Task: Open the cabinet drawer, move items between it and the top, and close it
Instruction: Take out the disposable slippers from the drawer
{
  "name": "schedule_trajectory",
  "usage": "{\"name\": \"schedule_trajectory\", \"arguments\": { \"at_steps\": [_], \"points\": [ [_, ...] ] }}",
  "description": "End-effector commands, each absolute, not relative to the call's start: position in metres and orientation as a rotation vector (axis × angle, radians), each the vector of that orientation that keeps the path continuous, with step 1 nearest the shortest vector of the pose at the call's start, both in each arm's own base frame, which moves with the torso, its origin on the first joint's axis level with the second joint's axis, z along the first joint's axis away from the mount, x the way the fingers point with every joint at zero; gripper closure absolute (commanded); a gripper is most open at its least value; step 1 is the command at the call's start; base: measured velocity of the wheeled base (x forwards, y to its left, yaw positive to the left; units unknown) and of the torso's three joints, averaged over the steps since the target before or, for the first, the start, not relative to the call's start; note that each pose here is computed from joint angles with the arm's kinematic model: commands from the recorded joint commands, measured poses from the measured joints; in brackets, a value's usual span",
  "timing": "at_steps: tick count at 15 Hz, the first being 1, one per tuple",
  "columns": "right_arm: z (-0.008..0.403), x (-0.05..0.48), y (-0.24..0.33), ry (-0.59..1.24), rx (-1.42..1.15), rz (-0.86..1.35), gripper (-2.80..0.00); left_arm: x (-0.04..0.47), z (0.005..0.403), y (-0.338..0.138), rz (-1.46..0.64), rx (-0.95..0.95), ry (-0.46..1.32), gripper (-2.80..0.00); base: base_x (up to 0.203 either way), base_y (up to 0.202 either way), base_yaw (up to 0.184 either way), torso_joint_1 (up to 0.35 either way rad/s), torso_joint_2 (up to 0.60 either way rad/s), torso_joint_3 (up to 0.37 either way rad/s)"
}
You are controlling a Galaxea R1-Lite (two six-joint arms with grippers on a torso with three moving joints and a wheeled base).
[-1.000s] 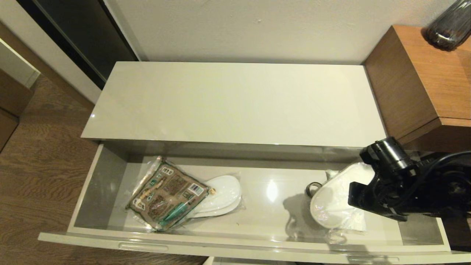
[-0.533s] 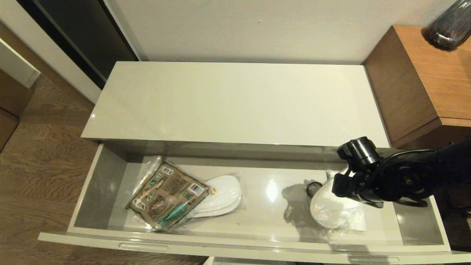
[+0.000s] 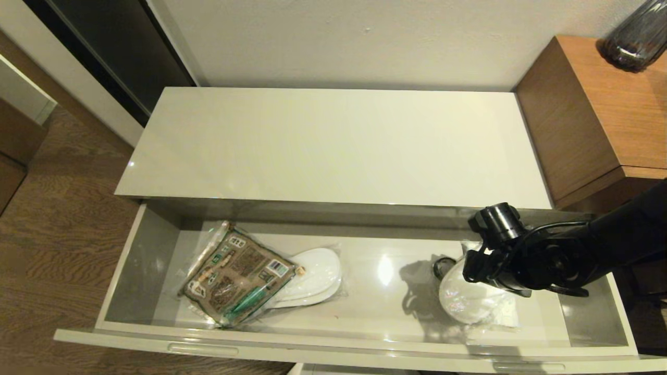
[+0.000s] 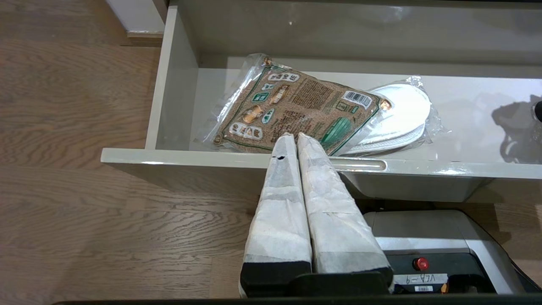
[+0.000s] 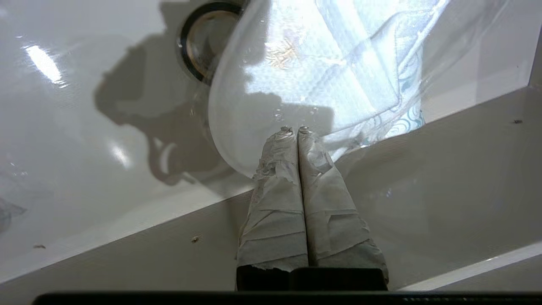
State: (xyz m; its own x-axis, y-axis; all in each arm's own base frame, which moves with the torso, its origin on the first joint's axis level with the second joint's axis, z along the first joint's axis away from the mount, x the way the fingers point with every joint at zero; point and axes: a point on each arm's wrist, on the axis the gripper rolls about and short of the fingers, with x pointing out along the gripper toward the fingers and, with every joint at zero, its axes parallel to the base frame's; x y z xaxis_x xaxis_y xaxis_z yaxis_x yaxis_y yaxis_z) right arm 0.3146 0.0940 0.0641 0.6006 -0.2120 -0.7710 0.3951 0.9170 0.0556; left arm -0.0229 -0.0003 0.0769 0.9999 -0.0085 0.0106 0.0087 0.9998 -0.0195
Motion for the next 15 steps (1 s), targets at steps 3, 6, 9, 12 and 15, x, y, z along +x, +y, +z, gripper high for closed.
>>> {"name": "schedule_trajectory", "arguments": {
  "at_steps": [3, 6, 9, 12, 15],
  "points": [
    [0.064, 0.313, 0.093, 0.866, 0.194, -0.337, 0.00, -0.023, 0.077, 0.000, -0.009, -0.020, -0.009, 0.00, 0.000, 0.000, 0.000, 0.000, 0.00, 0.000],
    [0.063, 0.300, 0.090, 0.883, 0.174, -0.335, 0.00, -0.023, 0.077, 0.000, -0.008, -0.020, -0.009, 0.00, 0.000, 0.000, 0.000, 0.000, 0.00, 0.000],
    [0.079, 0.292, 0.086, 0.848, 0.177, -0.321, 0.00, -0.023, 0.077, 0.000, -0.008, -0.020, -0.009, 0.00, 0.000, 0.000, 0.000, 0.000, 0.00, 0.000],
    [0.096, 0.285, 0.083, 0.812, 0.180, -0.296, 0.00, -0.023, 0.077, 0.000, -0.008, -0.020, -0.009, 0.00, 0.000, 0.000, 0.000, 0.000, 0.00, 0.000],
    [0.092, 0.294, 0.079, 0.813, 0.182, -0.310, 0.00, -0.023, 0.077, 0.000, -0.009, -0.020, -0.009, 0.00, 0.000, 0.000, 0.000, 0.000, 0.00, 0.000]
  ]
}}
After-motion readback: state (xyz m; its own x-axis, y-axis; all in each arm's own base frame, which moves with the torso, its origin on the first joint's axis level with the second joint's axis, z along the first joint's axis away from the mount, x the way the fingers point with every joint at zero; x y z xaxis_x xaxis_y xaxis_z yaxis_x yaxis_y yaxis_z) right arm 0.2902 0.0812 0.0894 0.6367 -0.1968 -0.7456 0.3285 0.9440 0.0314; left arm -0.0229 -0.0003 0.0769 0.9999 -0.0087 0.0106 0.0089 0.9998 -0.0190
